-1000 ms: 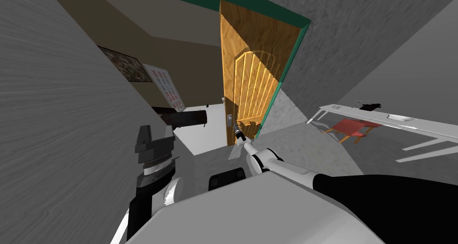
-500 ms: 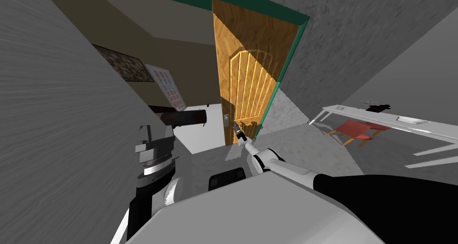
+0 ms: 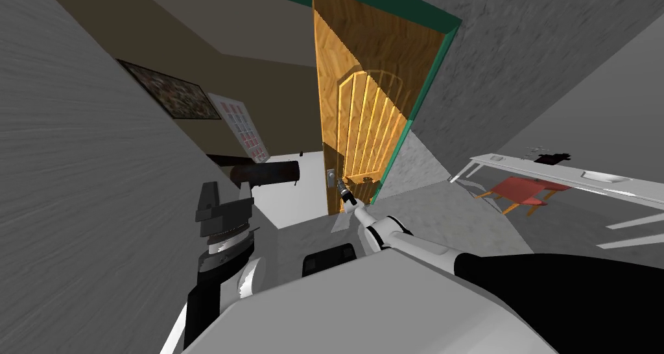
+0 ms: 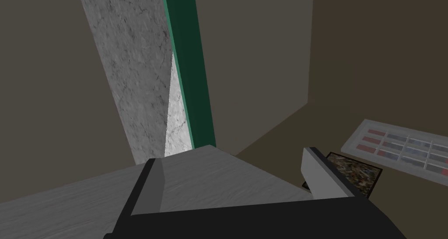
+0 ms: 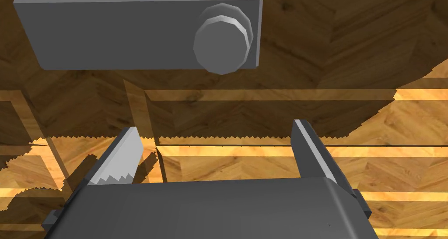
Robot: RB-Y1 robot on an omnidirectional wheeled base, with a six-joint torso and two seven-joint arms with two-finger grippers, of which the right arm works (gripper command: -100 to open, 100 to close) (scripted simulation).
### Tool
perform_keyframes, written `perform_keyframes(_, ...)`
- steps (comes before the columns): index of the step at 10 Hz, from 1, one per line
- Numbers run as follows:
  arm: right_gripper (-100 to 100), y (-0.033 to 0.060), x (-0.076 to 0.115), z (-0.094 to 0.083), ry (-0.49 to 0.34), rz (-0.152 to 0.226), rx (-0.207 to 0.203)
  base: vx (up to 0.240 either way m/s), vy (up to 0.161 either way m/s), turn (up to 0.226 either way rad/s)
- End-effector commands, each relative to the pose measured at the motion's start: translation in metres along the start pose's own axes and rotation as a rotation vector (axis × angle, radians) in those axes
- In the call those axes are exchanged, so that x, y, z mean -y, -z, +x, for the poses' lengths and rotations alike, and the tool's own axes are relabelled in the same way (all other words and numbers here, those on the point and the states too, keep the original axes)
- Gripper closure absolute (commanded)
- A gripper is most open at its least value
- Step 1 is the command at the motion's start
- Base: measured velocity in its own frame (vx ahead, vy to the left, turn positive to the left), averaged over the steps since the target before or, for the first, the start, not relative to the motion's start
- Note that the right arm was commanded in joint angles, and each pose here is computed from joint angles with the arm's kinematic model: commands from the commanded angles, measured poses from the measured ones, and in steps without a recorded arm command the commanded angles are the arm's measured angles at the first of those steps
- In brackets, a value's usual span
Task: Pull the door open
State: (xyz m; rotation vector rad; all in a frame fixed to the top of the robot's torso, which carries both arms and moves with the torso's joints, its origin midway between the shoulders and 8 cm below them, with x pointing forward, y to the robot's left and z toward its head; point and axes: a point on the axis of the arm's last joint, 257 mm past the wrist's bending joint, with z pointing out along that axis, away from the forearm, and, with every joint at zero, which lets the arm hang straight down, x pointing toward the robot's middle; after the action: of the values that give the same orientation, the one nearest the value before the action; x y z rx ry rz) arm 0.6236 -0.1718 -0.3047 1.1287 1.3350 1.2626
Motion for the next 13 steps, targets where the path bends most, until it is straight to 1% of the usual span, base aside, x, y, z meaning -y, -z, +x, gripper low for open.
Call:
perform_keyframes(1,-100,-0.0013,-0.002,0.008,-0.007,-0.005,-0.011,0.181,0.068,-0.104)
perform_keyframes(5,-100,-0.0034,-0.007,0.030,-0.027,-0.018,-0.036,0.197,0.076,-0.147)
perform_keyframes(6,-100,-0.0038,-0.009,0.036,-0.033,-0.021,-0.043,0.159,0.127,-0.225)
perform_keyframes(7,-100,-0.0040,-0.010,0.039,-0.036,-0.023,-0.046,0.157,0.139,-0.133)
perform_keyframes(8,-100,-0.0035,-0.010,0.037,-0.033,-0.023,-0.043,0.068,0.059,-0.016)
perform_keyframes(9,100,-0.0035,-0.010,0.037,-0.033,-0.023,-0.043,-0.009,-0.006,0.014)
perform_keyframes(13,100,-0.0035,-0.010,0.037,-0.033,-0.023,-0.043,-0.017,-0.013,0.007)
